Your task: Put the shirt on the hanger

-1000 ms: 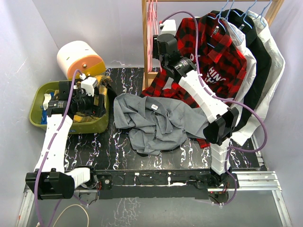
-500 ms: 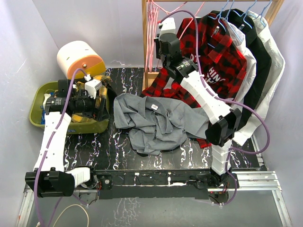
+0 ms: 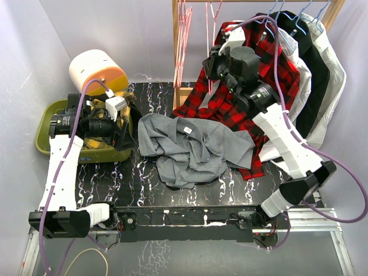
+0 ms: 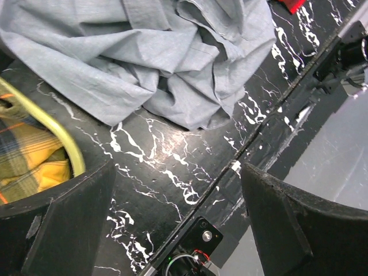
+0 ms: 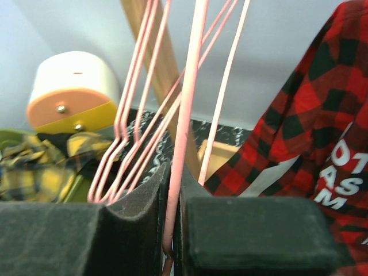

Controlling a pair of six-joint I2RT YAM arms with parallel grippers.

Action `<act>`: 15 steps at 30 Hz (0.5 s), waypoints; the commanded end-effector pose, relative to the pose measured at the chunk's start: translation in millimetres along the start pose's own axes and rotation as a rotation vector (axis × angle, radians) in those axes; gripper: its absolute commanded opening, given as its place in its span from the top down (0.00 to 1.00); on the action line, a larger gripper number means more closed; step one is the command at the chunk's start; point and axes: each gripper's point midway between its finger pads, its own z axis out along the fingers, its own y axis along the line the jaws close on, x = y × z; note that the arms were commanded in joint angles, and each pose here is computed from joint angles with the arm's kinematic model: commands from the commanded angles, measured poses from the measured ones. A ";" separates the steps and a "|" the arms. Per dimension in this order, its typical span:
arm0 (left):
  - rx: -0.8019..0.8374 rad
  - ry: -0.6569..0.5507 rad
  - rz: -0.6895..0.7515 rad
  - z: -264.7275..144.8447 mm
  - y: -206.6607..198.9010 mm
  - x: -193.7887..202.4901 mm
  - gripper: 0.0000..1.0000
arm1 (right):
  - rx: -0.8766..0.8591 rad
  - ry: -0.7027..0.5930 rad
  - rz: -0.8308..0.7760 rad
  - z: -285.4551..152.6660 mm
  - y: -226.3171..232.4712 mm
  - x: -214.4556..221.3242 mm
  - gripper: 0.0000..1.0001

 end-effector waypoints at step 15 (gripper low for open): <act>-0.175 -0.015 -0.127 68.6 5.2 -39.6 0.03 | -0.163 0.064 0.264 -155.2 3.1 38.3 0.92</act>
